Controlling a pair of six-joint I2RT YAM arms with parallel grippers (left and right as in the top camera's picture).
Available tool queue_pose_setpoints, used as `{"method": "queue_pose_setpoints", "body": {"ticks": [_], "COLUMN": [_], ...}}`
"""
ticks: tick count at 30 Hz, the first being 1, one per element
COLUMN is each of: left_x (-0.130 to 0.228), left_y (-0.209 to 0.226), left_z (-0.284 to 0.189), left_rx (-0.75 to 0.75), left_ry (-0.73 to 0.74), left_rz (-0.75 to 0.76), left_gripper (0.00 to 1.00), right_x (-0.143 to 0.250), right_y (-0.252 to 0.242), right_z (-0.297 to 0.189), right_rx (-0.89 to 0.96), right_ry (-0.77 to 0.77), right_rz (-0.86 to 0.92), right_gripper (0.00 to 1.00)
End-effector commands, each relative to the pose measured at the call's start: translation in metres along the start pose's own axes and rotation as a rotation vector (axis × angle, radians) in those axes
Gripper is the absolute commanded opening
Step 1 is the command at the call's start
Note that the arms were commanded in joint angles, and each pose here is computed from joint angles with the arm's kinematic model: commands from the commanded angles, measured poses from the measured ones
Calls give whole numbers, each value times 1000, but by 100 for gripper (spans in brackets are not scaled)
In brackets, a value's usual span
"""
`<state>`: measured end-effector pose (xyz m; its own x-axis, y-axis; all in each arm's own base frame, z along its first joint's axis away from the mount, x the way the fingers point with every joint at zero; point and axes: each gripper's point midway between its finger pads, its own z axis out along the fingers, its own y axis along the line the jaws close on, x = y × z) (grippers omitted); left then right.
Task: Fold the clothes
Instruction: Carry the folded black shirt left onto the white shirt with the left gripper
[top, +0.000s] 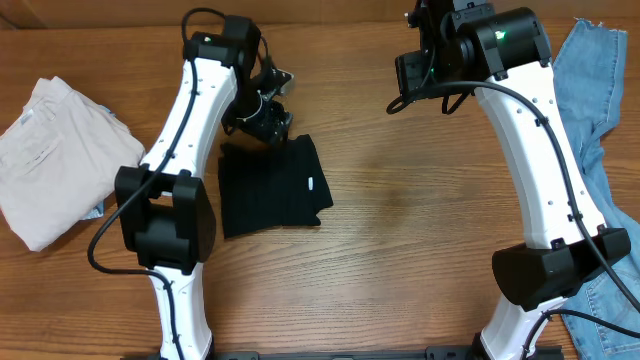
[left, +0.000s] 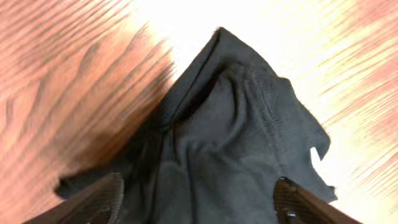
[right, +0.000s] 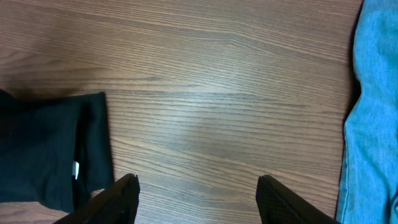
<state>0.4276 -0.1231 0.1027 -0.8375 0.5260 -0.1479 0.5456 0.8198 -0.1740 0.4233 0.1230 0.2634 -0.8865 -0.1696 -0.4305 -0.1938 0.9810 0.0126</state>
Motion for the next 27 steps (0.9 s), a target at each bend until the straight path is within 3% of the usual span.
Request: {"method": "queue_pose_setpoints", "body": {"ticks": [1, 7, 16, 19, 22, 23, 24, 25, 27], "left_x": [-1, -5, 9, 15, 23, 26, 27, 29, 29], "left_y": [-7, -9, -9, -15, -20, -20, -19, -20, -19], "left_z": [19, 53, 111, 119, 117, 116, 116, 115, 115], "left_rx": [69, 152, 258, 305, 326, 325, 324, 326, 325], "left_ry": [9, 7, 87, 110, 143, 155, 163, 168, 171], "left_rz": [265, 329, 277, 242, 229, 227, 225, 221, 201], "left_gripper": [88, 95, 95, 90, 69, 52, 26, 15, 4], "right_x": [-5, -5, -3, -3, -3, -3, -3, -3, -3], "right_y": [-1, -1, -1, -1, -1, -1, -1, -1, -1], "right_z": [-11, -11, -10, -10, -10, -10, -10, -10, -10], "right_rx": [-5, -6, -5, -5, -5, -4, -5, -5, -5], "right_ry": [-34, -33, -23, -24, -24, -24, -24, -23, -23], "right_rz": [2, 2, 2, 2, 2, 2, 2, 2, 2], "right_gripper": [64, 64, 64, 64, 64, 64, 64, 64, 64]}}
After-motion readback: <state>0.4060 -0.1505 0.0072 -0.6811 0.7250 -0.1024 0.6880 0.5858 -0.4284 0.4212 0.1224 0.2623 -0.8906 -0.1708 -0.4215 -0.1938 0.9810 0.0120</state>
